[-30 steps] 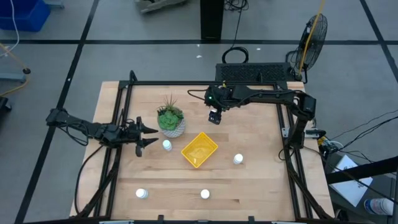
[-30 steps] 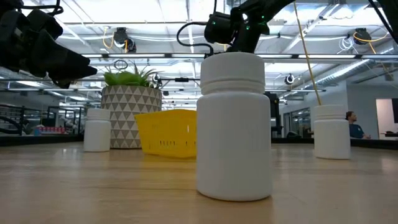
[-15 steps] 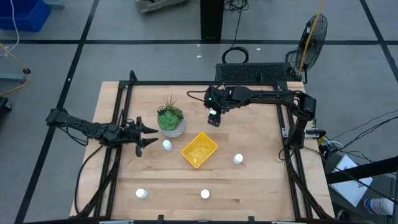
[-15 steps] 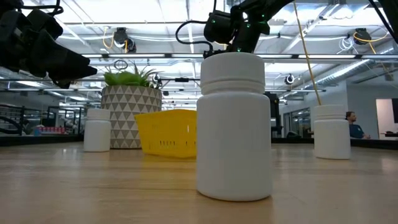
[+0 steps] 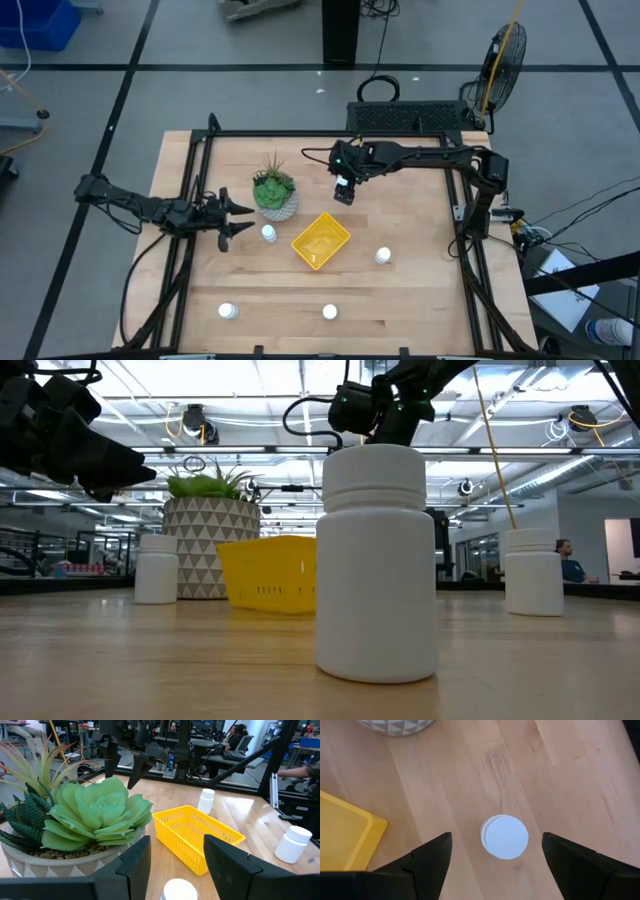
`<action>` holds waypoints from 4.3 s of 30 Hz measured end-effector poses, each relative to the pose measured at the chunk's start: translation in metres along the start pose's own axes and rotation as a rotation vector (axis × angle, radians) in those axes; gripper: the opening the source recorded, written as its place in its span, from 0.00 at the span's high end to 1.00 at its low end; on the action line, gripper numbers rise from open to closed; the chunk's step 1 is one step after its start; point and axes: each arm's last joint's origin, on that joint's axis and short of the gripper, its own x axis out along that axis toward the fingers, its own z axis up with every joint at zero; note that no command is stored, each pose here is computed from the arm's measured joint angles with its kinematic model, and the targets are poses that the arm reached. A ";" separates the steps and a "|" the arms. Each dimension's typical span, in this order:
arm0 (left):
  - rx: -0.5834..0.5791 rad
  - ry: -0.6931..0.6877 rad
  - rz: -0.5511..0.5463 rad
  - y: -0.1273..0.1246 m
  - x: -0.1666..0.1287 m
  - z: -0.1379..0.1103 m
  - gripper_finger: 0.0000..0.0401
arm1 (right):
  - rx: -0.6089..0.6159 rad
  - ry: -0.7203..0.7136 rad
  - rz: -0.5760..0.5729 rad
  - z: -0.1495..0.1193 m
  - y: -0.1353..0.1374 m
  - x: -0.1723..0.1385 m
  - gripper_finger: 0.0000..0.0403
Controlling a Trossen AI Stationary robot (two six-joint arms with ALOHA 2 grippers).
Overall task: Pick and place pill bottles into a basket
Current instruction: Put the white pill bottle into the yellow basket
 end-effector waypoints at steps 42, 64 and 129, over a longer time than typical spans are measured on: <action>0.005 0.000 0.001 0.000 0.000 0.000 0.54 | 0.018 -0.015 -0.018 -0.015 -0.017 0.021 0.26; 0.022 0.000 0.001 0.000 0.000 0.000 0.54 | 0.019 -0.051 -0.016 -0.022 -0.016 0.031 0.26; 0.018 0.000 0.001 0.000 0.000 0.000 0.54 | -0.252 -0.417 0.191 -0.028 0.114 -0.076 0.64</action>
